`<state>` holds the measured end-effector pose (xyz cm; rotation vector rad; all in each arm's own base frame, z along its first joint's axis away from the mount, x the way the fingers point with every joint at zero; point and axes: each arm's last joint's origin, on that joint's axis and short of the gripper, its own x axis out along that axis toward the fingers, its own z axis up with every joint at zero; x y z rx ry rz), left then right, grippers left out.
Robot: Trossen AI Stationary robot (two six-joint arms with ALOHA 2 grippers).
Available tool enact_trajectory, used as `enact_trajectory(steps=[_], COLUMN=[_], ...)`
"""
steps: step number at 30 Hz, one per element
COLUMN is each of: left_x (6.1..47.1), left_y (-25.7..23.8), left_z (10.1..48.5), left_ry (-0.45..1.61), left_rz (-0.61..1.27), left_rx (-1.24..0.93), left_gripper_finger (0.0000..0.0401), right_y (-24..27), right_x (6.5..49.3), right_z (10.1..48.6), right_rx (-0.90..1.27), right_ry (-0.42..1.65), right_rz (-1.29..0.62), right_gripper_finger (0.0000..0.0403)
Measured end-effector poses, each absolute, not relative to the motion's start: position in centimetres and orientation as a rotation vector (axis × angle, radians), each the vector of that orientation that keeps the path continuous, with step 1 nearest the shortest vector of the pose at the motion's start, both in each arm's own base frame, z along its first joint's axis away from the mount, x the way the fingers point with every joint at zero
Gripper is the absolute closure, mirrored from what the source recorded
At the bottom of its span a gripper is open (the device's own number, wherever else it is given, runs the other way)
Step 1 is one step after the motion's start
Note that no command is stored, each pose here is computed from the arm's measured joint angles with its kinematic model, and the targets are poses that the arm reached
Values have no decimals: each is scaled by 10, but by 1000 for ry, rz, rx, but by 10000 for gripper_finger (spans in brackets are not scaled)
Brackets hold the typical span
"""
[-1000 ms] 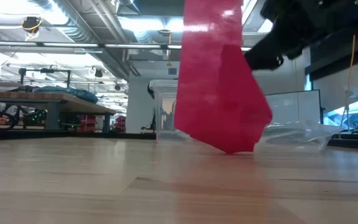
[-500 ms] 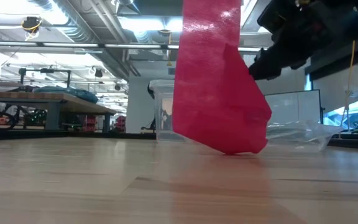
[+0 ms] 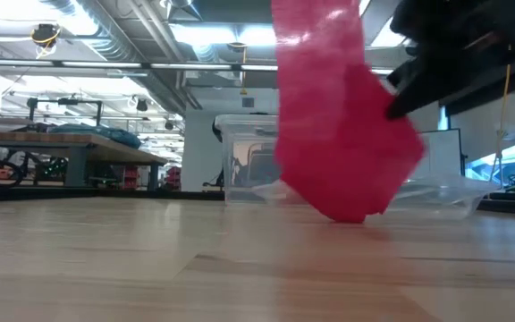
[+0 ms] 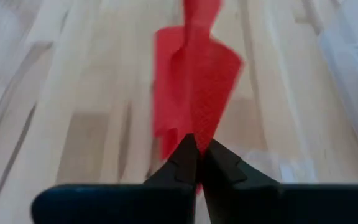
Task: Roll bandage
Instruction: Roll the red bandage
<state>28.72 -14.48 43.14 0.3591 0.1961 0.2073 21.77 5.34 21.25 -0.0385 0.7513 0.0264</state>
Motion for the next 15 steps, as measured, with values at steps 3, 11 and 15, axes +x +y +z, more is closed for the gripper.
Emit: enact_trajectory(steps=[3,11,15], left_x=[270,216,209], left_y=[-168,-228,-240], left_z=[426,414,423], left_ry=[232,278,184], left_rz=[181,-65,-117], left_rx=[355,452,558], left_gripper_finger=[397,397,397], right_y=[60,58,51], right_x=[199,184,191], right_z=[221,226,232], right_rx=[-35,1,80], right_ry=[806,807,738], right_rz=[8,-159,-202], right_gripper_finger=[396,377,363])
